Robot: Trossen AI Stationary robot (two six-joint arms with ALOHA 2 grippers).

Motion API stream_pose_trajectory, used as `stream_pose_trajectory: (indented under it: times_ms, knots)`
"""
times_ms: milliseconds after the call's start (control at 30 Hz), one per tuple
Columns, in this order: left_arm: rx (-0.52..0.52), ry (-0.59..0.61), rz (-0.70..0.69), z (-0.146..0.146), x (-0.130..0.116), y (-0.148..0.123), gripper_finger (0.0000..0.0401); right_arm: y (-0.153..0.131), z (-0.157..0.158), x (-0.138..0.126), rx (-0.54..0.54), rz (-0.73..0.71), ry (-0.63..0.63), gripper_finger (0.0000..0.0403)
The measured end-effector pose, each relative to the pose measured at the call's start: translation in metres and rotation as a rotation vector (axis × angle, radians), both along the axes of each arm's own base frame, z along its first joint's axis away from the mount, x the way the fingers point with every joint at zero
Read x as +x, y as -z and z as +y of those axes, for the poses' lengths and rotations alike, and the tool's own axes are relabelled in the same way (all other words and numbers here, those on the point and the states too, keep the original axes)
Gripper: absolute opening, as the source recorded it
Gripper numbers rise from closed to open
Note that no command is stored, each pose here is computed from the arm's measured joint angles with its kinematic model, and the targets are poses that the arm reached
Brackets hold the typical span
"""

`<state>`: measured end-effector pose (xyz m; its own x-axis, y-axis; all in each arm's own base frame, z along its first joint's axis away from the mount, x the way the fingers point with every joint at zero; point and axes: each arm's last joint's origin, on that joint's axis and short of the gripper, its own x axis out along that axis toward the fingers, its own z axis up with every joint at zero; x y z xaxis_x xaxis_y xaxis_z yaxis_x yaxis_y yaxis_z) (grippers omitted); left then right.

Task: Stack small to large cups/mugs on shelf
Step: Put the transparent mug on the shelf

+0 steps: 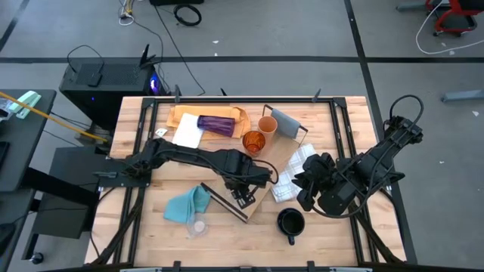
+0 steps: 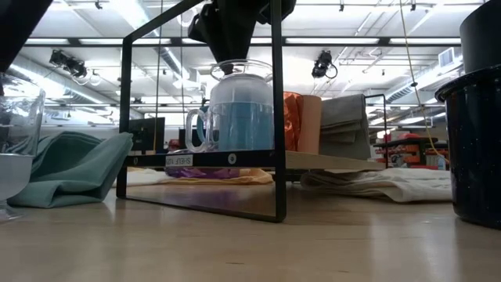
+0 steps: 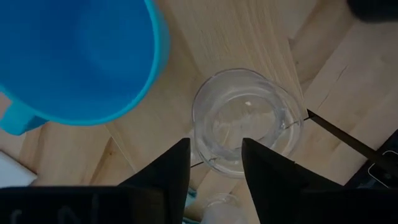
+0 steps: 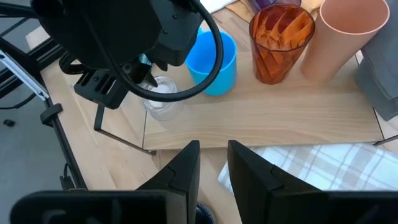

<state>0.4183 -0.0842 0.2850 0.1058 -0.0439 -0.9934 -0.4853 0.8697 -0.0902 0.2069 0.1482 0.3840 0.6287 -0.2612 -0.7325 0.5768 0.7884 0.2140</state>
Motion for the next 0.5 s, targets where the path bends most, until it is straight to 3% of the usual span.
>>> stream_pose_trajectory:
  times_ms: [500]
  knots:
    - [-0.002, 0.002, 0.000, -0.0011, -0.0002, 0.0000, 0.0180, -0.0001, 0.0002, 0.0001, 0.001, -0.001, -0.001, 0.0089]
